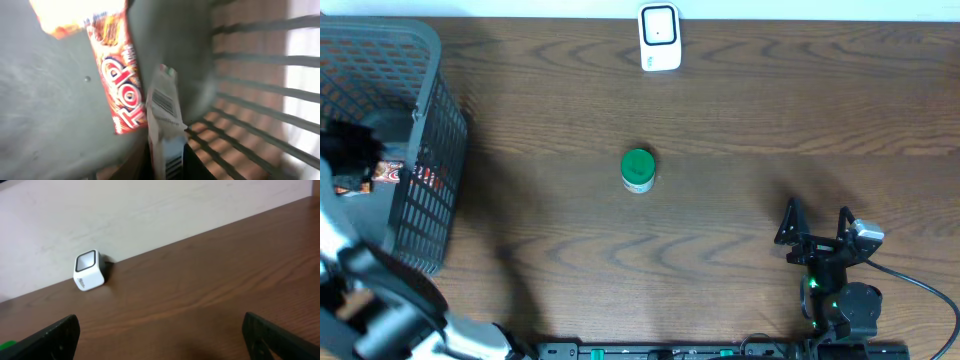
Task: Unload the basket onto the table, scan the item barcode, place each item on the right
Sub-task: 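Reach the left gripper into the basket and grasp the white toothpaste box, then carry the toothpaste box with the left gripper and place it right of the jar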
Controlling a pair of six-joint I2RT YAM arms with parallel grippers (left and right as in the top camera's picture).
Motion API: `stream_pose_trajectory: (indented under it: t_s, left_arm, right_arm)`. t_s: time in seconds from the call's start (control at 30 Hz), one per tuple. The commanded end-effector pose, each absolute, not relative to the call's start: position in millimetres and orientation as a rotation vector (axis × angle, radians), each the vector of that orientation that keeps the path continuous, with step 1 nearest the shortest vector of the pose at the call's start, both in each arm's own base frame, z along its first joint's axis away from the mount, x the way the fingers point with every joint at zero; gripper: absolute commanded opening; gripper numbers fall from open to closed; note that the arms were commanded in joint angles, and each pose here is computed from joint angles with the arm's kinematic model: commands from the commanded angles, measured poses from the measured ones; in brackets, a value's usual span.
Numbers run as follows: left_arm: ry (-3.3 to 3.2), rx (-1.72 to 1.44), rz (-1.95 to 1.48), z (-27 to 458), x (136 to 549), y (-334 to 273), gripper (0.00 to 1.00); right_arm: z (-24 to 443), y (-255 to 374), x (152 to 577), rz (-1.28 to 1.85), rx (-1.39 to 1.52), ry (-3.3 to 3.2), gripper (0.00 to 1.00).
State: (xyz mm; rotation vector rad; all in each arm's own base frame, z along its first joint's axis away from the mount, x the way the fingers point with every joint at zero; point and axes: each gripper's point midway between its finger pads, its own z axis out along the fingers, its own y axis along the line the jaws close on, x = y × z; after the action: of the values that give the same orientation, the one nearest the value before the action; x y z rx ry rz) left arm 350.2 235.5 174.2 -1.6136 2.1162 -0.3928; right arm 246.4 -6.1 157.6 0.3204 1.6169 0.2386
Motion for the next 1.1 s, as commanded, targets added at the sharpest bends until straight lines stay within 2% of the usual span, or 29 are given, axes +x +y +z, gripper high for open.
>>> stream_pose_trajectory:
  t_s: [0.0,0.03,0.33,0.6,0.8,1.07]
  left_arm:
    - [2.007,-1.497,-0.362,238,343,234,0.19]
    - [1.985,-1.47,-0.357,251,340,230,0.15]
    - [1.813,-1.262,-0.377,349,308,191,0.11]
    - [1.797,-0.897,-0.756,416,291,96,0.11]
    - [1.859,-0.663,-0.967,435,283,27,0.11]
    - [2.08,-0.35,-1.232,417,286,-80,0.11]
  right_arm:
    - [157,-9,246,0.219,0.322,1.615,0.99]
    - [157,-9,246,0.219,0.322,1.615,0.99]
    - [157,-9,246,0.219,0.322,1.615,0.99]
    - [157,-9,246,0.219,0.322,1.615,0.99]
    - [157,-9,246,0.219,0.322,1.615,0.99]
    - [157,-9,246,0.219,0.322,1.615,0.99]
